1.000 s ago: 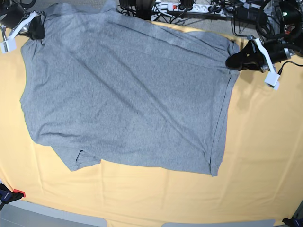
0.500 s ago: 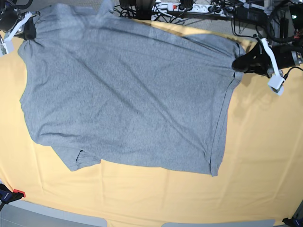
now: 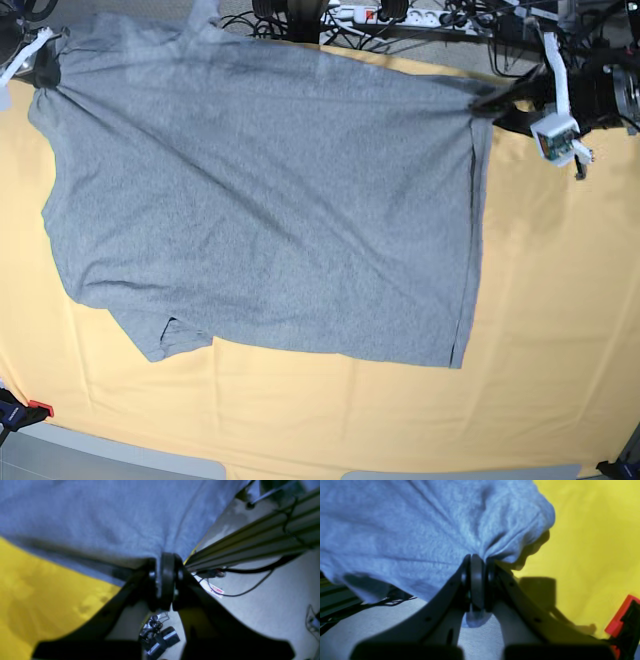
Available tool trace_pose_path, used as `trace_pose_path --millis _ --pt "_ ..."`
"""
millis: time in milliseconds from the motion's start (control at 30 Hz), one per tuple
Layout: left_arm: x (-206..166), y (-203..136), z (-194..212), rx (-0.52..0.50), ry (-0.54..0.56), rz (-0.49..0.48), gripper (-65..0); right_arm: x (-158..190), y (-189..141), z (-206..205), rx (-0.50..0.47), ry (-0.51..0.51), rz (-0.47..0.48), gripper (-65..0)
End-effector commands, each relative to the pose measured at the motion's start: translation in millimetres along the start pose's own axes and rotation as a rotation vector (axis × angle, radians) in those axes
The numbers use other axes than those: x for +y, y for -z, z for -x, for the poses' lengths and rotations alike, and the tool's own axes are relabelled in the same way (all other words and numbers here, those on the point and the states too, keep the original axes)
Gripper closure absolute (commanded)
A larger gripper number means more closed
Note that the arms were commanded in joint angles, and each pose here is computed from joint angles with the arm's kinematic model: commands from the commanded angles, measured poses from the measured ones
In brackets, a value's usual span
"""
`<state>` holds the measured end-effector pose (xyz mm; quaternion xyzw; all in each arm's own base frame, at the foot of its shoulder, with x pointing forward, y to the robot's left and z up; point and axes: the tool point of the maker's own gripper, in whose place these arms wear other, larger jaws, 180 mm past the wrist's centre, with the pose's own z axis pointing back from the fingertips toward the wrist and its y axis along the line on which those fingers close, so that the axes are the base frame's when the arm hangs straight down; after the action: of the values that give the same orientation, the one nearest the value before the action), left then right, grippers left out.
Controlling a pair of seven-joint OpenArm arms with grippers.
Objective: Layout the t-shirt on the table in an organized manner, then fold the t-shirt properly
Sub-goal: 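Lift the shoulders with both grippers and stretch the shirt taut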
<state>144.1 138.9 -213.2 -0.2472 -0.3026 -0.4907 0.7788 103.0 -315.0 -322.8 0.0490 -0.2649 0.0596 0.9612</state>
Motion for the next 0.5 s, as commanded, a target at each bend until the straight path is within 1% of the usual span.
trace_pose_path --millis 0,167,300,467 --pt "-3 -3 -7 -0.008 0.039 0.005 0.0 -3 -6 -7 -0.016 -0.024 0.009 0.0" --pt "-9 -4 3 0.038 0.024 0.037 0.0 -4 -7 -2 0.018 -0.03 0.012 0.0" --pt "-17 -4 12 0.077 0.005 0.071 0.0 -9 -9 -4 0.04 -0.055 0.02 0.0" --pt "-30 -5 27 0.144 -0.024 0.128 0.0 -11 -10 -2 0.056 -0.064 0.023 0.0"
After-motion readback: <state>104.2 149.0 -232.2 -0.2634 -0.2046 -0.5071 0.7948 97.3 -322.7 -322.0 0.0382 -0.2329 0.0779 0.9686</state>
